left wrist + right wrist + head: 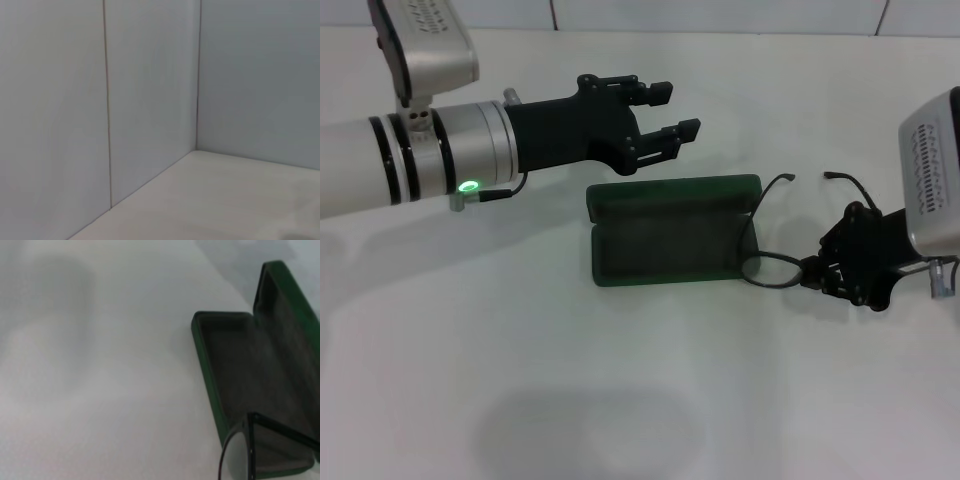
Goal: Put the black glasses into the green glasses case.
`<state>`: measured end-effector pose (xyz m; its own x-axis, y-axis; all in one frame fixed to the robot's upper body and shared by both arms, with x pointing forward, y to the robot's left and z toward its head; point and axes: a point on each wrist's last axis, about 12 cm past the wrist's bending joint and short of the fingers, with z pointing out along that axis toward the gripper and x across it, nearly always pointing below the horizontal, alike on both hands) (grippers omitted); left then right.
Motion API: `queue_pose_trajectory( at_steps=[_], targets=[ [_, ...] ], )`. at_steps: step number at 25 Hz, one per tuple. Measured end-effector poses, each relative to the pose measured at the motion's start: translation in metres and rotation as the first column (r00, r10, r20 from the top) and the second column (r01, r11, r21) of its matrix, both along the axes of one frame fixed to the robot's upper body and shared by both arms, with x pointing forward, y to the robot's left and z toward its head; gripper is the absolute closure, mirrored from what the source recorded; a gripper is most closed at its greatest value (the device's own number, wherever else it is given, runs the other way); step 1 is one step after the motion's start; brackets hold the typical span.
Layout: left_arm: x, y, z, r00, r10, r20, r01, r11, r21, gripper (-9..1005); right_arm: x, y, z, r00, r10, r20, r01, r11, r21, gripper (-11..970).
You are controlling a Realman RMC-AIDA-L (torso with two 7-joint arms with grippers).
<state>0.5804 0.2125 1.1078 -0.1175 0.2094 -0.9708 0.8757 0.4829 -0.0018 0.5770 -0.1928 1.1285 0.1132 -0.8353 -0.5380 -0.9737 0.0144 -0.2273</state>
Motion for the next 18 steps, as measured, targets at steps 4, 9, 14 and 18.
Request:
queue_pose_trajectory(
  at_steps=[4, 9, 14, 18],
  targets=[
    [-0.002, 0.001, -0.001, 1.0, -0.001, -0.006, 0.001, 1.0, -0.005, 444, -0.001, -0.008, 0.002, 1.0, -0.024, 0.01, 0.023, 0.999, 0.031, 834],
    [-0.007, 0.0, 0.002, 0.999, -0.036, -0.032, 0.034, 0.998, -0.049, 444, -0.006, -0.026, 0.004, 0.998, -0.059, 0.036, 0.055, 0.994, 0.091, 835],
    [-0.015, 0.004, 0.014, 0.994, -0.108, -0.03, 0.102, 0.983, -0.154, 443, -0.009, -0.046, 0.011, 0.993, -0.091, 0.076, 0.071, 0.97, 0.234, 858],
    [-0.024, 0.003, 0.024, 0.98, -0.199, -0.026, 0.188, 0.954, -0.232, 442, -0.021, -0.057, 0.006, 0.993, -0.051, 0.105, 0.006, 0.922, 0.388, 865]
  ],
)
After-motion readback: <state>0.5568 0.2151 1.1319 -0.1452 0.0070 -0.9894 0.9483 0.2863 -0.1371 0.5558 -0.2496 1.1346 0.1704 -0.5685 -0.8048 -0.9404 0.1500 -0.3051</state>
